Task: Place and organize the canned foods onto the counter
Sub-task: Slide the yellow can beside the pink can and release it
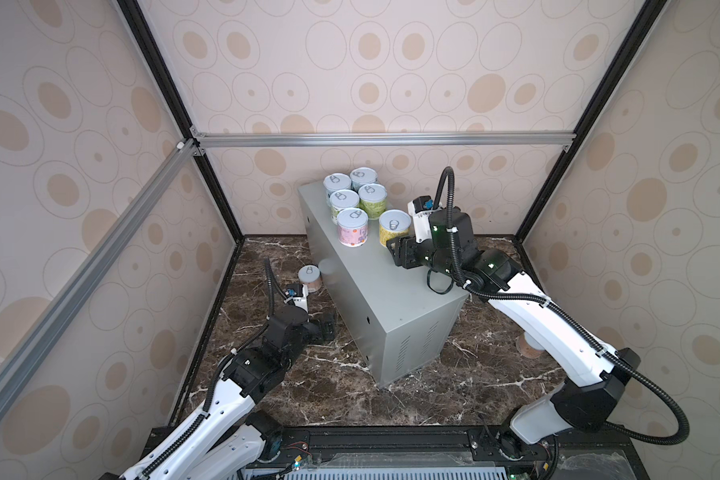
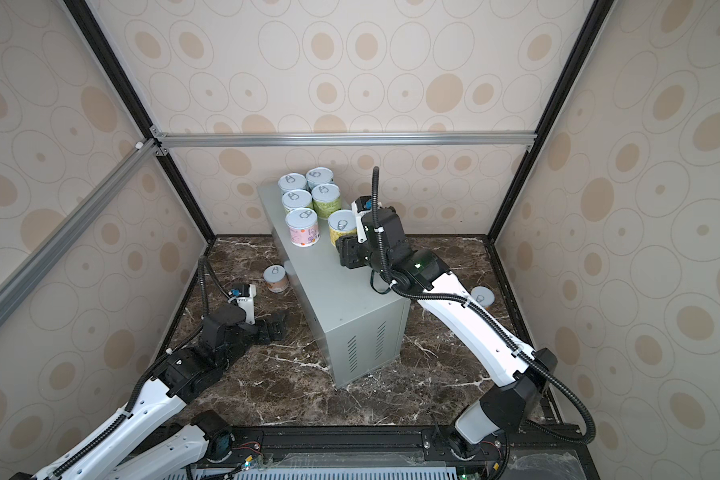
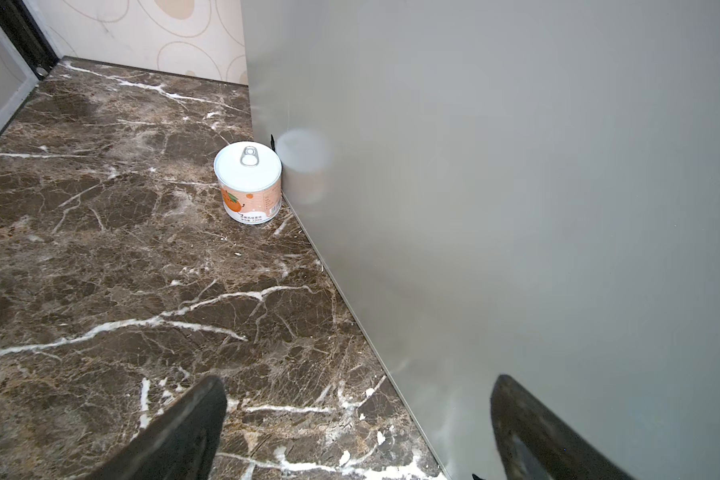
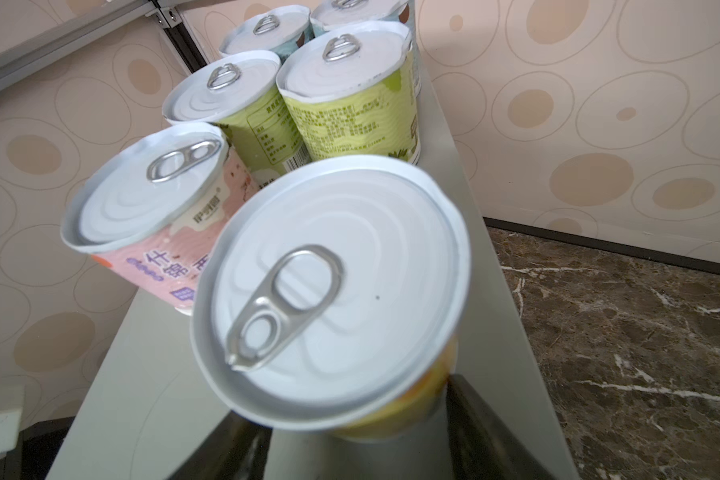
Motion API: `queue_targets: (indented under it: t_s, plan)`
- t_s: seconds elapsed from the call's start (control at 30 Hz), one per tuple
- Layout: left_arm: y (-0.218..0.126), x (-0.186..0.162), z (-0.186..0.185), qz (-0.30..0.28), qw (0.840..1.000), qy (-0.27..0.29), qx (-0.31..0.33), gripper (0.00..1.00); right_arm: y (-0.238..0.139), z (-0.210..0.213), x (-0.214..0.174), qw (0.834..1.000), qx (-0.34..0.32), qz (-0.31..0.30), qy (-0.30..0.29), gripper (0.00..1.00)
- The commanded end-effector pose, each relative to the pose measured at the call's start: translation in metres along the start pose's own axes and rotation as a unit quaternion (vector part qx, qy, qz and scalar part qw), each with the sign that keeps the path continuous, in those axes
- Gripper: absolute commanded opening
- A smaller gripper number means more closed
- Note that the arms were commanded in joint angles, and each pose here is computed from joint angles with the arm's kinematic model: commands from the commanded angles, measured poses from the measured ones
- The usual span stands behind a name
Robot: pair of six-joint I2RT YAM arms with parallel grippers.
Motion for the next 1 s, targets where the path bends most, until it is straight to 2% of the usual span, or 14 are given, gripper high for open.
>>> queue_targets:
  t_s: [0.0, 0.87, 0.97]
  plan:
    - [0.004, -0.003, 0.005, 0.004, 1.0, 0.014, 0.013, 0.99, 0.005, 0.008, 0.011, 1.0, 0.018, -0.002, 0.001, 0.67]
    - [0.005, -0.006, 0.009, 0.008, 1.0, 0.014, 0.019, 0.99, 0.034, 0.01, 0.014, 0.999, 0.036, 0.024, 0.003, 0.67]
    - [0.003, -0.006, 0.011, 0.008, 1.0, 0.011, 0.023, 0.99, 0.03, 0.011, 0.015, 0.999, 0.04, 0.022, 0.003, 0.7]
Point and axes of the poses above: each gripper's point midway between its finger pads, its own y axis out along the fingers, its own z axis along the line the jaws close on, x = y × z, the point moved 1 cm from there along -y, back along the fingers, and after that the axes turned 8 degrees about y, right-handed, at the moved point
